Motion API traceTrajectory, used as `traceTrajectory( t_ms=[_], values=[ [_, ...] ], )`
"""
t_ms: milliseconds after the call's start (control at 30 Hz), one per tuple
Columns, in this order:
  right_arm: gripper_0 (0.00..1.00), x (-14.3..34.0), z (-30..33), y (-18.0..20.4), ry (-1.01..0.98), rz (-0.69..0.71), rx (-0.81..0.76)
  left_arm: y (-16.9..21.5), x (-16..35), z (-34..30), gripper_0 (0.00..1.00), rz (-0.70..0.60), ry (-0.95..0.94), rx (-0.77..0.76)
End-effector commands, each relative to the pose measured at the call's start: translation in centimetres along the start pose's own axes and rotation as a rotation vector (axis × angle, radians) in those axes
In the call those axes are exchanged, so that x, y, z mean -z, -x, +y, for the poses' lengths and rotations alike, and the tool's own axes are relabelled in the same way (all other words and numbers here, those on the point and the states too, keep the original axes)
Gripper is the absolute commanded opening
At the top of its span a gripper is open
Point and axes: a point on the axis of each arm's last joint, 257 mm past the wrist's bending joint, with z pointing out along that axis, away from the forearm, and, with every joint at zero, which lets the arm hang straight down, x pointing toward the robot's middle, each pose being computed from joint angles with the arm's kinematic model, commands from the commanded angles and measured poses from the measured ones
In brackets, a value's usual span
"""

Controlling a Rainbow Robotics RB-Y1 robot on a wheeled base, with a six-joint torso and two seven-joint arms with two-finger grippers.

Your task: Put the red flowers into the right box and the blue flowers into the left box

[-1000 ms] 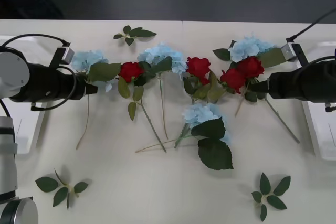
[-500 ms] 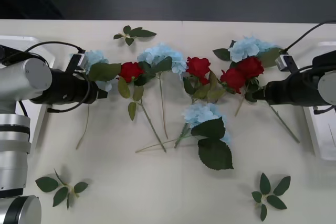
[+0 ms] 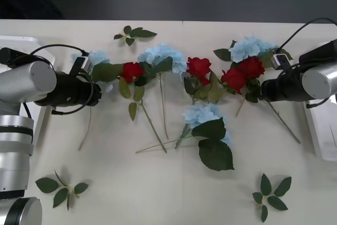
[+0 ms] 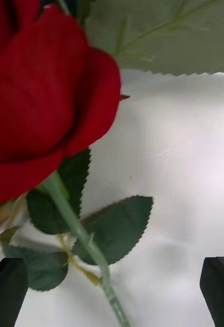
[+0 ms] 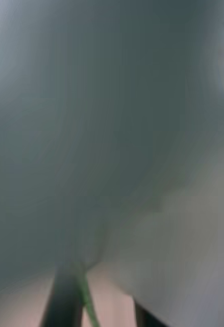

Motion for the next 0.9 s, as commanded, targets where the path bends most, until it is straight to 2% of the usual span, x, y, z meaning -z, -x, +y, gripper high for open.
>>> traceTrajectory(
  t_ms=[33,233,467,500,533,567,600,633,667,900],
  values=[
    [1.0,-0.3,0.7,2.1,-0.007,-0.033,-0.011,3.4,2.0,1.3,0.0,-0.076,0.018,0.01],
    [1.0,-1.1,0.7,1.8,-0.027,-0.015,0.014,4.3,4.4,2.0,0.0,-0.103,0.009,0.024],
    [1.0,-2.3,1.1,1.8,-0.033,-0.02,0.03,4.4,11.6,3.6,0.0,-0.073,0.047,-0.021],
    [0.97,-2.4,1.0,1.9,-0.035,-0.02,0.031,4.5,12.8,3.9,0.0,-0.076,0.055,-0.03],
    [0.8,-2.5,1.1,1.9,-0.034,-0.02,0.03,4.5,13.5,4.3,0.0,-0.075,0.063,-0.033],
    [0.51,-2.5,1.1,1.9,-0.035,-0.019,0.029,4.6,14.7,4.8,0.0,-0.083,0.072,-0.039],
    [0.28,-2.6,1.2,1.8,-0.033,-0.017,0.03,4.5,15.7,5.4,0.0,-0.088,0.083,-0.042],
    [0.16,-2.6,1.2,1.8,-0.033,-0.017,0.03,4.5,16.3,5.7,0.0,-0.094,0.089,-0.043],
    [0.0,-2.6,1.2,1.8,-0.033,-0.017,0.031,4.6,17.2,6.3,0.0,-0.109,0.1,-0.045],
    [0.0,-2.7,1.3,1.5,-0.033,-0.012,0.034,4.0,21.5,11.7,0.0,-0.18,0.196,0.011]
  ],
)
